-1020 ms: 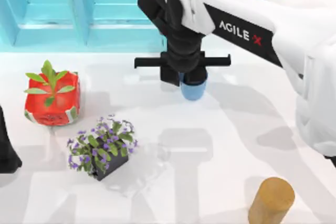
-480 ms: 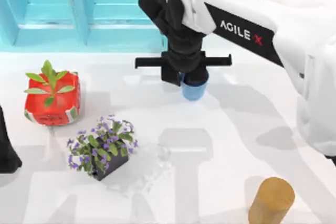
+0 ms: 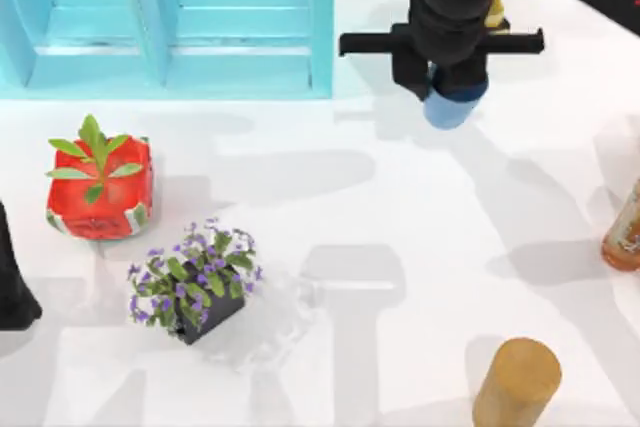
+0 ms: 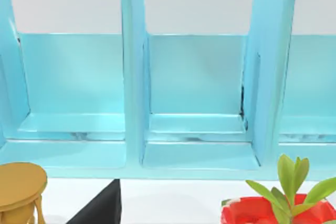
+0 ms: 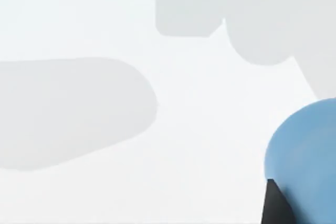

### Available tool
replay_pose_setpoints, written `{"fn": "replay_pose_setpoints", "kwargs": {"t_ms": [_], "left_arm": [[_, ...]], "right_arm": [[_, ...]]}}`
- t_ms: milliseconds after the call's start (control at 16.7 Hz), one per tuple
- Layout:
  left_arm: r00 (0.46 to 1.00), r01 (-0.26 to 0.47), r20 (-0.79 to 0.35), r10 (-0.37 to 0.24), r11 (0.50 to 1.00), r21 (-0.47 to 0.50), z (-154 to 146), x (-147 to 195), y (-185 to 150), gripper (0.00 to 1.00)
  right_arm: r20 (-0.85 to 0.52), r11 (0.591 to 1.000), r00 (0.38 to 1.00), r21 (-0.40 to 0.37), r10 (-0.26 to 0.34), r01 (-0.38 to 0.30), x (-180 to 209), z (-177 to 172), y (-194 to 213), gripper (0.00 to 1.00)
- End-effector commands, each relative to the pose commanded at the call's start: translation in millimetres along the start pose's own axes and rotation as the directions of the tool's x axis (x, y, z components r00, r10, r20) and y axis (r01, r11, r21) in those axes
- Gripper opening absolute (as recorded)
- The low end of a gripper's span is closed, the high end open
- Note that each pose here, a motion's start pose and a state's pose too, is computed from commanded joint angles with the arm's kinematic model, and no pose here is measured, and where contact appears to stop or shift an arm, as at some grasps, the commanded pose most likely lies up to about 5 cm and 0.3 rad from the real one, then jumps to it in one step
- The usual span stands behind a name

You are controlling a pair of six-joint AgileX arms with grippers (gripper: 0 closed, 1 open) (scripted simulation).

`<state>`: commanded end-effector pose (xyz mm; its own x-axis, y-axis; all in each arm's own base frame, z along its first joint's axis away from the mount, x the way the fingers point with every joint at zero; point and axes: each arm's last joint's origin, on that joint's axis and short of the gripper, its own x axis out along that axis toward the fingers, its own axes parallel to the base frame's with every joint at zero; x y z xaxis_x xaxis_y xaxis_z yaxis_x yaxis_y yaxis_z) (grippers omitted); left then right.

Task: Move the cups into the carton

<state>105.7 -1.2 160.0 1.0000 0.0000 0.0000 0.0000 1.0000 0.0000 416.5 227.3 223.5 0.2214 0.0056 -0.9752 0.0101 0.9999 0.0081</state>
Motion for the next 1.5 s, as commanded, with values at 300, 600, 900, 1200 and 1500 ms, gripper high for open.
{"fn": "replay_pose_setpoints", "kwargs": {"t_ms": [300,600,900,1200,1500], "left_arm": [[1.000,0.000,0.000,0.000,1.000,0.000,0.0,0.0,0.0,1.00],[1.000,0.000,0.000,0.000,1.000,0.000,0.0,0.0,0.0,1.00],[1.000,0.000,0.000,0.000,1.000,0.000,0.0,0.0,0.0,1.00],[1.000,0.000,0.000,0.000,1.000,0.000,0.0,0.0,0.0,1.00],[1.000,0.000,0.000,0.000,1.000,0.000,0.0,0.0,0.0,1.00]], "right_arm": [[-0.023,1.000,1.000,-0.006,-0.008,0.008,-10.9,0.2,-20.2,0.00],[-0.039,1.000,0.999,-0.010,-0.023,0.023,-16.0,4.9,-50.4,0.00],[-0.117,0.998,0.991,-0.015,-0.069,0.067,-37.6,0.5,-189.0,0.00],[-0.194,0.998,0.979,-0.018,-0.067,0.064,-66.4,-56.3,-310.1,0.00],[-0.207,0.998,0.977,-0.017,-0.056,0.054,-76.7,-82.3,-332.8,0.00]]}}
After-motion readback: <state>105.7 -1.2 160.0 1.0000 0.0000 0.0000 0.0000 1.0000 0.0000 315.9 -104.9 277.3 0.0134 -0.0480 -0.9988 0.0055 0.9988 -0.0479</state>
